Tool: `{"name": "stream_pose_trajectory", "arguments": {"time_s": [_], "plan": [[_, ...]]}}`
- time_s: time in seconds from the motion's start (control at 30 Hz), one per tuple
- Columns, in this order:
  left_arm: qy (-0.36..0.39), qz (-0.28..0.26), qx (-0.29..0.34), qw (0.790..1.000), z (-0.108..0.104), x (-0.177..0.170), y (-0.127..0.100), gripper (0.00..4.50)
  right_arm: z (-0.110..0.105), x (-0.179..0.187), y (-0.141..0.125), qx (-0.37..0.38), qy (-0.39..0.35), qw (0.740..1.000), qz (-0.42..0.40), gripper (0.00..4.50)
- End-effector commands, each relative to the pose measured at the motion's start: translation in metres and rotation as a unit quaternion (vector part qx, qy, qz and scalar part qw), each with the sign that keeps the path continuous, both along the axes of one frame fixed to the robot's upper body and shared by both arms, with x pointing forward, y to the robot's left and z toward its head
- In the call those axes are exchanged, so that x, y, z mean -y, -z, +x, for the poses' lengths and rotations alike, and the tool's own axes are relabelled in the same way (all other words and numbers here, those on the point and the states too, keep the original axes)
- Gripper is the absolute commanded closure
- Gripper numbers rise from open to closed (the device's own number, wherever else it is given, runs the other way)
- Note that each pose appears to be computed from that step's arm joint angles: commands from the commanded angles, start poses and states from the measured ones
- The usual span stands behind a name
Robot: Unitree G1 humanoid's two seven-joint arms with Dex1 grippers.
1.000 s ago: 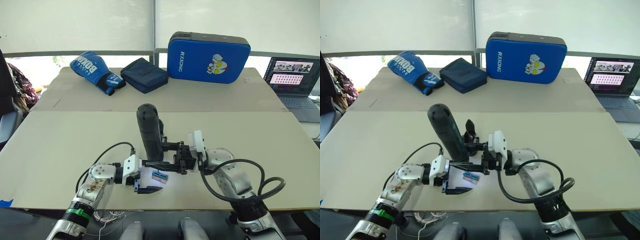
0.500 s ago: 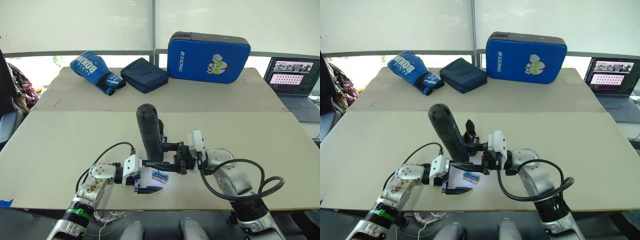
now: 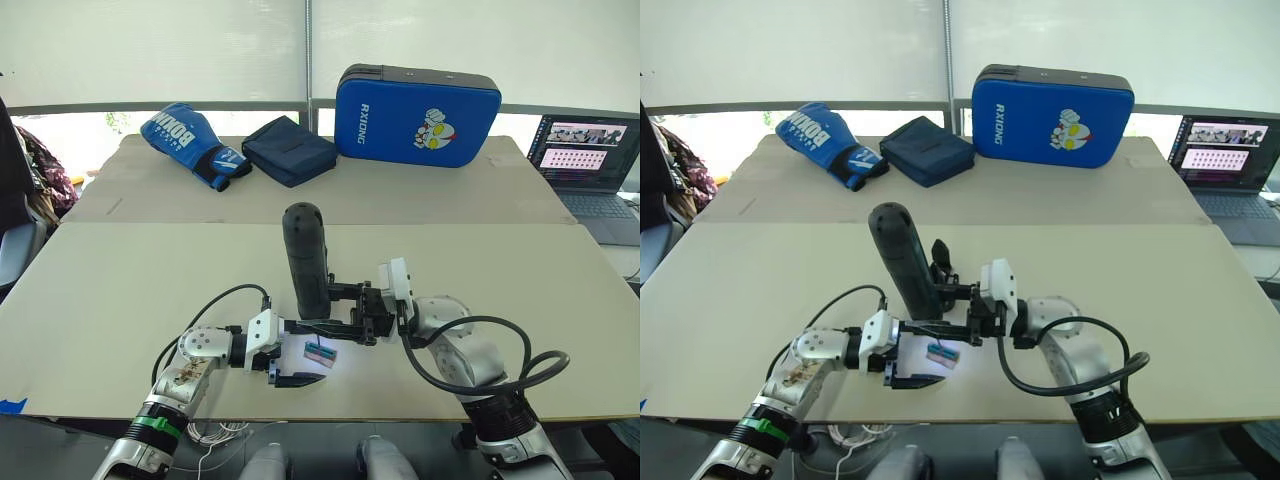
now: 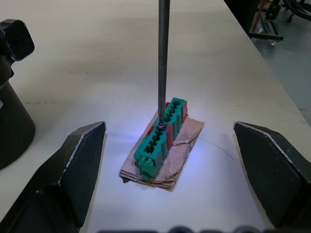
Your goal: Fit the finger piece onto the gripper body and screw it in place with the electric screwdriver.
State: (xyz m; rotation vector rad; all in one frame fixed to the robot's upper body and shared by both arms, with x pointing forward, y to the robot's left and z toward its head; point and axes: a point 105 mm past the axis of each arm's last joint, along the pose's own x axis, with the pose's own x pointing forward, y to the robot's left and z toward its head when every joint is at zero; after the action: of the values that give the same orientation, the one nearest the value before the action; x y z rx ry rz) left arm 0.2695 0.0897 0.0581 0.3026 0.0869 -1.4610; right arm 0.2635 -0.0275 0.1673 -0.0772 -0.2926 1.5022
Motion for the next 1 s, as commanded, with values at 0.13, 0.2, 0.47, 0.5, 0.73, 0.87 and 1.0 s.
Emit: {"name": "stream_pose_trajectory", "arguments": {"time_s": [0.13, 0.2, 0.47, 0.5, 0.73, 0.87, 1.0], "plan": [[0.001, 0.020, -0.038, 0.999, -0.009, -0.004, 0.019, 0.05, -0.005, 0.000, -0.003, -0.005, -0.016, 1.000, -0.005, 2.57], [0.001, 0.019, -0.038, 0.999, -0.009, -0.004, 0.019, 0.05, -0.007, -0.001, -0.002, -0.007, -0.020, 1.000, -0.007, 2.57], [0.000, 0.019, -0.037, 0.999, -0.009, -0.005, 0.018, 0.05, -0.006, -0.003, -0.007, 0.016, -0.013, 1.000, 0.003, 2.57], [-0.001, 0.018, -0.037, 0.999, -0.009, -0.005, 0.018, 0.05, -0.005, -0.003, -0.008, 0.020, -0.011, 1.000, 0.006, 2.57], [-0.006, 0.009, -0.032, 0.999, -0.005, -0.007, 0.014, 0.05, -0.008, -0.002, -0.016, 0.049, -0.019, 0.999, 0.015, 2.57], [-0.013, -0.004, -0.026, 1.000, -0.002, -0.010, 0.008, 0.05, -0.012, -0.002, -0.025, 0.060, -0.026, 0.997, 0.027, 2.57], [-0.022, -0.028, -0.017, 0.999, -0.001, -0.017, -0.001, 0.05, -0.016, -0.001, -0.032, 0.066, -0.032, 0.997, 0.035, 2.57]]}}
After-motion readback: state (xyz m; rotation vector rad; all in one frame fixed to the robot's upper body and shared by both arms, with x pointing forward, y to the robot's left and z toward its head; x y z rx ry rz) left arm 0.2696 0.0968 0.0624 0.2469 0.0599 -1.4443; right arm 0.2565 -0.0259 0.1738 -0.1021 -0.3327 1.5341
